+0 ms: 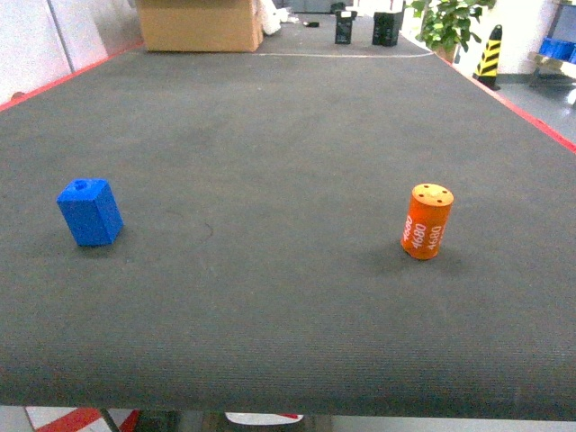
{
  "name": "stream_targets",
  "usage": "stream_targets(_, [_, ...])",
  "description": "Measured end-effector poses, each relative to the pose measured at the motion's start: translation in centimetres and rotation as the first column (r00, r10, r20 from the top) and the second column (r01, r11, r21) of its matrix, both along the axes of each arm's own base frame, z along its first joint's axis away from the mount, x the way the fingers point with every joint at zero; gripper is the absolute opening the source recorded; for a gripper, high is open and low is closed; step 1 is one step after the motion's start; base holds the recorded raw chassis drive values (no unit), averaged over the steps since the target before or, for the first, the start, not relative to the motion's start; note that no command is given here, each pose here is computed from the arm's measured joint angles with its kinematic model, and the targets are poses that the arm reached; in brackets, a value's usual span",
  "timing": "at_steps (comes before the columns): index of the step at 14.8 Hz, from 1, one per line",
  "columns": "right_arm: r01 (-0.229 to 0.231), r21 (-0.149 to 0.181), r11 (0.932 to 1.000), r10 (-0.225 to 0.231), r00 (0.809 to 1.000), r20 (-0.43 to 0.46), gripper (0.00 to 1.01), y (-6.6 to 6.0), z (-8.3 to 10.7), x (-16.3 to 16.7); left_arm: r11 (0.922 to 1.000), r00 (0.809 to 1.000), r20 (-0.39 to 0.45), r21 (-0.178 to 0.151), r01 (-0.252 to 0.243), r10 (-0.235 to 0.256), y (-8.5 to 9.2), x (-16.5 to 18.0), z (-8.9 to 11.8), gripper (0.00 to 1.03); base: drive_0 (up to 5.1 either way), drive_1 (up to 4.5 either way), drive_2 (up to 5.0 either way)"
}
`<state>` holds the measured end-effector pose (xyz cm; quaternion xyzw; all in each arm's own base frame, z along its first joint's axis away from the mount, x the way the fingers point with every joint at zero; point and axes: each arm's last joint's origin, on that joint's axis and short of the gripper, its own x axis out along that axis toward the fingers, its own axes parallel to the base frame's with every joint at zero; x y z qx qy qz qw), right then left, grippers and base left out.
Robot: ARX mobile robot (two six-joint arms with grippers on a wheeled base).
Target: Sort blue parts and orange caps into right shelf containers
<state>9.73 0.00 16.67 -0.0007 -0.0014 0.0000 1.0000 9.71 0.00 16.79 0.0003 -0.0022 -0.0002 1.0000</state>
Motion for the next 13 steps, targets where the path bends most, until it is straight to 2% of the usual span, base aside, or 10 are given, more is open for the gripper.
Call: stream_targets(13, [0.0, 0.0, 1.0, 0.0, 1.0, 0.0, 0.98, 0.0, 0.0, 0.0, 1.0, 1.0, 0.0, 0.0, 0.0, 0.0, 0.0, 0.0, 0.0, 0.98, 0.0, 0.0, 0.0])
